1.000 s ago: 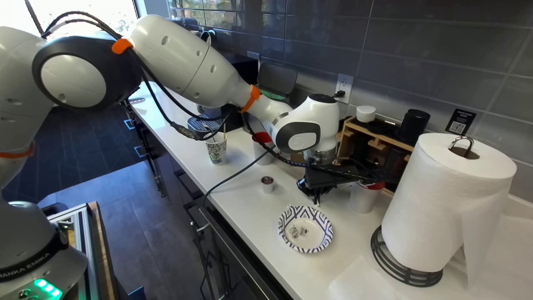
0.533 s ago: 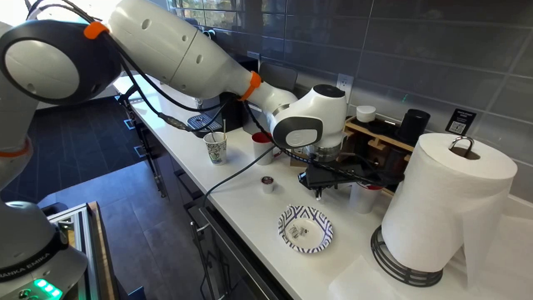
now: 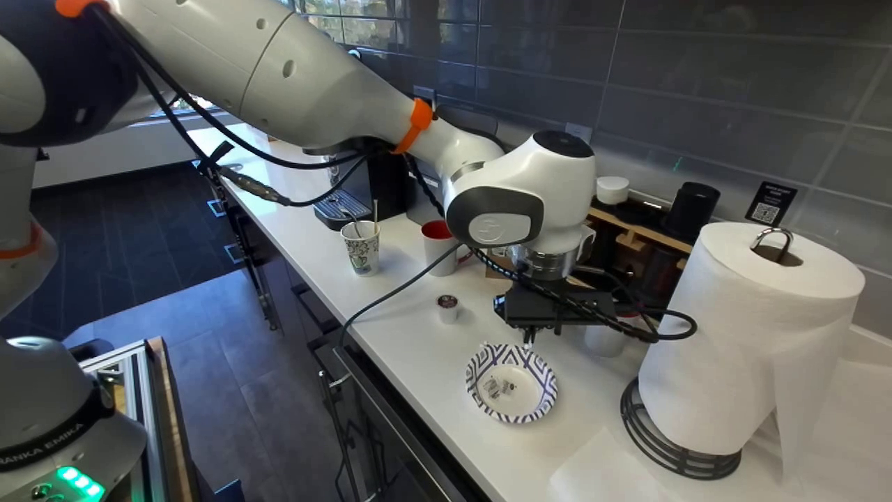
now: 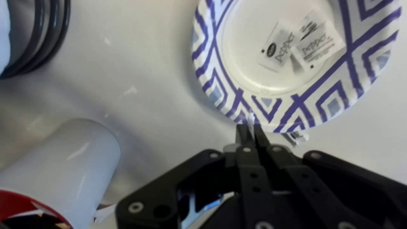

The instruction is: Put the white sachets on the table into the white plate

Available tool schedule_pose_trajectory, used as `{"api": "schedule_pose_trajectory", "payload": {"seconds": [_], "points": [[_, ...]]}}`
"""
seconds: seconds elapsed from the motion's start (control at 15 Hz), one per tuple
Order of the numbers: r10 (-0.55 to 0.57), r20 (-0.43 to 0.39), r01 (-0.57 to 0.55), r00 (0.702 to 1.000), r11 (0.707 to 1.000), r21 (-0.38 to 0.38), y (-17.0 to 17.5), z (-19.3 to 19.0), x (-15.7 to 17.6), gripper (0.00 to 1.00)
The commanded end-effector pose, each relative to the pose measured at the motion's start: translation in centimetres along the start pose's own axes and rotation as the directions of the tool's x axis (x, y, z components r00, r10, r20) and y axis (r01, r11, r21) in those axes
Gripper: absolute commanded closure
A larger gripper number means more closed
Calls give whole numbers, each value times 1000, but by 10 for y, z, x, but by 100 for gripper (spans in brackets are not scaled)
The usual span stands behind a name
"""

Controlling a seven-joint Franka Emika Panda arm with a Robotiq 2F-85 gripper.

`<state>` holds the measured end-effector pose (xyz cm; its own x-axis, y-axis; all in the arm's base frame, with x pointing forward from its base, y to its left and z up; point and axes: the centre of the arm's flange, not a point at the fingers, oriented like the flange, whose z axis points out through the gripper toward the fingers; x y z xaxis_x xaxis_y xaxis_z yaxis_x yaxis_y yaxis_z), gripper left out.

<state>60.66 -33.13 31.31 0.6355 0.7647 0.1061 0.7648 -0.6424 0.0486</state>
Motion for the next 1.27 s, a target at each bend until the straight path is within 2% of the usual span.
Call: {"api": "schedule_pose_trajectory", "payload": {"seconds": [0.0,0.13,0.4,0.73,0.8,1.0,1.07,1.2], "points": [[50,76,-53,996,998,38,-20,-1,-23,99],[87,113,-94,990,994,53,-20,6,-33,71],[128,135,-140,983,986,89,-27,12,-40,42],[216,79,-224,973,968,116,-26,0,-46,4],[238,67,-245,969,959,142,-27,-4,-48,1],[272,5,-266,962,937,228,-35,-23,-60,0],[244,55,-250,968,951,182,-28,-6,-52,0],[250,49,-255,967,950,179,-27,-14,-55,0]]}}
